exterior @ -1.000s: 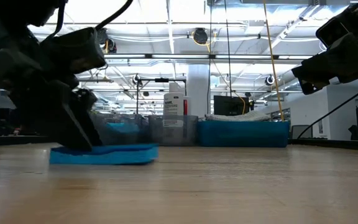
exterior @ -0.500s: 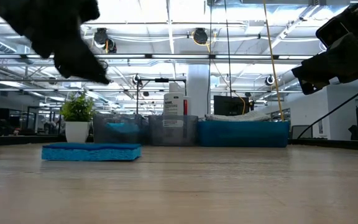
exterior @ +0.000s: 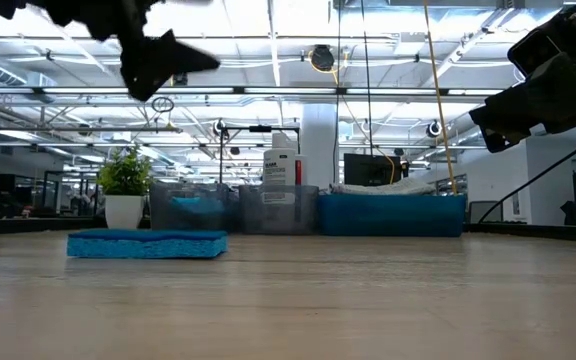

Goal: Pick & Place Kitchen Items
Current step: Put the blue sponge into the left black bin

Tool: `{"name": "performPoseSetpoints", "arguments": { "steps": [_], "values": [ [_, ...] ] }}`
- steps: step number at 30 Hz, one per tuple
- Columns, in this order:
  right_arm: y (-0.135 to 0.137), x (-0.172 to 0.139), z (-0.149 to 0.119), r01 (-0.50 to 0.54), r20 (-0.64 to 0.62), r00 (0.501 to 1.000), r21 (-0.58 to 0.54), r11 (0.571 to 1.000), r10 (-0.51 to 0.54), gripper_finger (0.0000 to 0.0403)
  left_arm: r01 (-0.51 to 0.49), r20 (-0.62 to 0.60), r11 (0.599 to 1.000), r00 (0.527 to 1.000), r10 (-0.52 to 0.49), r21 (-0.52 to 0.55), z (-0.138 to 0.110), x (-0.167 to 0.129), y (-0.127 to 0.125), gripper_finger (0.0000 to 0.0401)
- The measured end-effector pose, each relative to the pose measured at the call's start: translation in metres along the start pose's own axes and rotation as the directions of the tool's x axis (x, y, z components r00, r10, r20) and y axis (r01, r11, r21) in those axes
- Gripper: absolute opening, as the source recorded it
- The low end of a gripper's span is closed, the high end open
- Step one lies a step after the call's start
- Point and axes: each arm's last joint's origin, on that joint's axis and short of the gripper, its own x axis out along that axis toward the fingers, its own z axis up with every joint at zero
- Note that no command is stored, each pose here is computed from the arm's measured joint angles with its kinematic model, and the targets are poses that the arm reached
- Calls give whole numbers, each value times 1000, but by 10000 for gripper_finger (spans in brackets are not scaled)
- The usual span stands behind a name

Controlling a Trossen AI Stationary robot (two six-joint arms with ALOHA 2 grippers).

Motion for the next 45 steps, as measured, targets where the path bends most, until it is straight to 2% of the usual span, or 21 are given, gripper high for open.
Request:
{"name": "performPoseSetpoints", "arguments": {
  "steps": [3, 7, 10, 14, 19, 26, 29, 33, 39, 45],
  "values": [
    [0, 0, 0, 0, 0, 1000, -2, 1000, 0, 100, 91, 23, 996, 996, -91, 1, 5, 0, -6, 330],
    [0, 0, 0, 0, 0, 1000, -2, 1000, 0, 100, 121, -18, 989, 993, -120, 87, 18, -2, -26, 351],
    [0, 0, 0, 0, 0, 1000, -2, 1000, 0, 100, 64, -71, 976, 996, -50, 206, 33, -2, -44, 343],
    [0, 0, 0, -1, 0, 1000, 3, 1000, 1, 100, -53, -179, 939, 976, 120, 339, 44, -3, -61, 320],
    [0, 0, 0, -2, 0, 1000, 12, 1000, 2, 100, -146, -342, 886, 885, 315, 439, 42, 6, -64, 298],
    [0, 0, 0, -3, -1, 1000, 12, 1000, 3, 100, -189, -481, 848, 753, 449, 496, 14, 31, -47, 315],
    [0, 0, 0, -4, -1, 1000, 12, 1000, 4, 100, -233, -550, 867, 693, 466, 441, 7, 42, -33, 332],
    [0, 0, 0, -3, -1, 1000, 12, 1000, 3, 100, -218, -630, 882, 630, 454, 418, -4, 57, -20, 351],
    [0, 0, 0, -4, -1, 1000, 12, 1000, 4, 100, -184, -664, 850, 551, 505, 494, -24, 77, -2, 362],
    [0, 0, 0, -4, -2, 1000, 12, 1000, 4, 100, -208, -683, 835, 493, 539, 509, -33, 89, 15, 363]
  ]
}}
